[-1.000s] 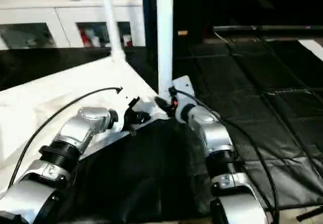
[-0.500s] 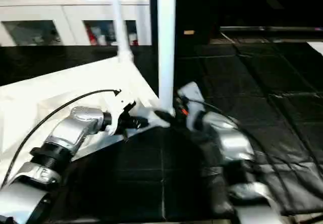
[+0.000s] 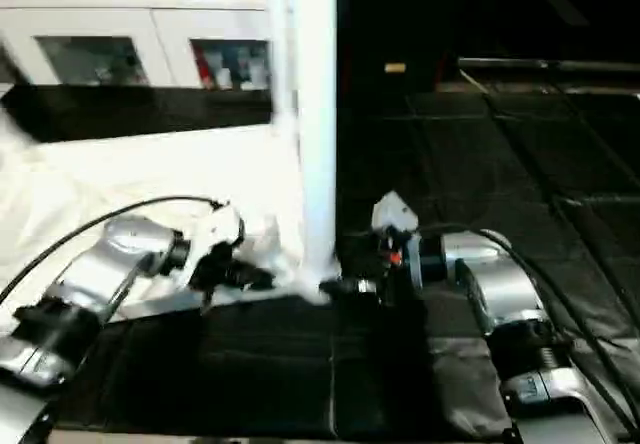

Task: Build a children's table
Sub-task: Rotate leg to tighten

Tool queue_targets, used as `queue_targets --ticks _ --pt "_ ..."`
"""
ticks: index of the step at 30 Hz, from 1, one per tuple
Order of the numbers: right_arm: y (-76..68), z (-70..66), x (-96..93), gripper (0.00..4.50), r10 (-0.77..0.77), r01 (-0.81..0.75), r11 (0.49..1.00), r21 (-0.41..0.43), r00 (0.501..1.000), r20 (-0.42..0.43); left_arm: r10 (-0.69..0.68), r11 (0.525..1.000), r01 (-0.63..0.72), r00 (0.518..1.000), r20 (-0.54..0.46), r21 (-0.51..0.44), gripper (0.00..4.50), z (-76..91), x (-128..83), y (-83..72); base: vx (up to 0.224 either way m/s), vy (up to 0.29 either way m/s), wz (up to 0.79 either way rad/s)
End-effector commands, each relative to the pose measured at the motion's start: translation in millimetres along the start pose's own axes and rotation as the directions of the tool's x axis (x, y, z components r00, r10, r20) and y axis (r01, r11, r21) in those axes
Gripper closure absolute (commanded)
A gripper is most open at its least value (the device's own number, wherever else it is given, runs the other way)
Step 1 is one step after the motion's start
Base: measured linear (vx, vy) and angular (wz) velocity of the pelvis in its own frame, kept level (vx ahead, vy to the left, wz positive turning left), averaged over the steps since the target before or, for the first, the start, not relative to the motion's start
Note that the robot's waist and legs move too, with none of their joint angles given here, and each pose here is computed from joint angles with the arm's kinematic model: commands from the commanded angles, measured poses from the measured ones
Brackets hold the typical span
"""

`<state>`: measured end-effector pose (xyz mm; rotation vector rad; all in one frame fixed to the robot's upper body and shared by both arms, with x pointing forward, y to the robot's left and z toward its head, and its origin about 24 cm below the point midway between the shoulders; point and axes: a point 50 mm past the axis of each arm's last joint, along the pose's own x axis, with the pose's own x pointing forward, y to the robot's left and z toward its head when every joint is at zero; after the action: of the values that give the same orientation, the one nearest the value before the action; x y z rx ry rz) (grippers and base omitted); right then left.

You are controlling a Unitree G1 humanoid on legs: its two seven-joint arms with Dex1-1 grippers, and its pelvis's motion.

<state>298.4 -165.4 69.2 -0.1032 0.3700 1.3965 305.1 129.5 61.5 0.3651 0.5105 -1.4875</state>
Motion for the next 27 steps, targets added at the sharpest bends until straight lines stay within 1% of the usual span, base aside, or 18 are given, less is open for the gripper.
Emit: queue_targets --ticks 1,2,3,6,8,10,12,13,16,18,19,20,23,24,27 --pt "1.0 6.1 -0.5 0.14 0.05 -0.05 0.998 -0.024 0.999 0.0 -0.085 0.992 0.085 0.996 0.001 0.088 4.5 11.0 3.0 -7.1 0.0 0.0 0.0" --pt "1.5 6.1 0.0 0.14 0.059 -0.059 0.998 -0.023 0.998 0.001 -0.095 0.991 0.095 0.995 -0.004 0.093 4.5 10.6 3.0 -8.4 0.0 0.0 0.0" --pt "2.3 5.8 0.6 0.29 0.074 -0.074 0.997 -0.018 0.997 0.0 -0.113 0.989 0.114 0.994 -0.01 0.1 4.5 10.3 3.0 -10.6 0.0 0.0 0.0" --pt "3.3 4.7 2.2 0.29 0.096 -0.096 0.995 -0.011 0.995 -0.006 -0.145 0.983 0.147 0.989 -0.022 0.112 4.5 10.2 3.5 -14.9 0.0 0.0 0.0" --pt "3.4 3.5 3.0 0.58 0.101 -0.102 0.995 -0.009 0.995 -0.012 -0.15 0.982 0.151 0.988 -0.024 0.115 4.5 10.4 3.8 -15.6 0.0 0.0 0.0" --pt "3.7 1.9 3.3 0.64 0.109 -0.11 0.994 -0.007 0.994 -0.021 -0.15 0.981 0.152 0.988 -0.026 0.12 4.5 10.7 4.0 -15.8 0.0 0.0 0.0" --pt "3.6 0.2 3.8 0.87 0.116 -0.116 0.993 -0.008 0.993 -0.029 -0.151 0.98 0.154 0.988 -0.027 0.126 4.5 11.8 4.1 -15.7 0.0 0.0 0.0" --pt "3.7 -0.1 4.2 0.87 0.12 -0.12 0.993 -0.005 0.992 -0.028 -0.153 0.98 0.155 0.988 -0.027 0.129 4.5 12.4 3.9 -15.8 0.0 0.0 0.0" --pt "4.4 0.1 6.7 1.18 0.131 -0.131 0.991 -0.005 0.991 -0.025 -0.156 0.978 0.158 0.987 -0.027 0.134 4.5 13.4 3.1 -16.7 0.0 0.0 0.0" --pt "4.6 0.0 8.5 1.25 0.133 -0.133 0.991 -0.007 0.991 -0.023 -0.157 0.978 0.159 0.987 -0.027 0.136 4.5 13.7 2.9 -17.4 0.0 0.0 0.0" --pt "4.6 0.0 8.6 1.41 0.134 -0.134 0.991 -0.007 0.991 -0.023 -0.157 0.978 0.16 0.987 -0.027 0.137 4.5 13.7 2.9 -17.4 0.0 0.0 0.0" --pt "4.5 -0.1 9.2 1.48 0.134 -0.135 0.991 -0.008 0.991 -0.022 -0.158 0.977 0.16 0.987 -0.027 0.137 4.5 13.7 2.9 -17.7 0.0 0.0 0.0" --pt "3.7 0.1 11.9 1.54 0.134 -0.134 0.991 -0.015 0.991 -0.013 -0.161 0.977 0.164 0.987 -0.028 0.138 4.5 13.2 3.5 -18.9 0.0 0.0 0.0" --pt "3.7 0.2 12.8 1.77 0.135 -0.135 0.991 -0.016 0.991 -0.01 -0.162 0.977 0.165 0.986 -0.028 0.138 4.5 13.0 3.6 -19.2 0.0 0.0 0.0" --pt "4.3 0.1 14.2 1.94 0.144 -0.144 0.989 -0.017 0.99 -0.008 -0.162 0.977 0.164 0.986 -0.03 0.138 4.5 12.5 3.6 -19.5 0.0 0.0 0.0"
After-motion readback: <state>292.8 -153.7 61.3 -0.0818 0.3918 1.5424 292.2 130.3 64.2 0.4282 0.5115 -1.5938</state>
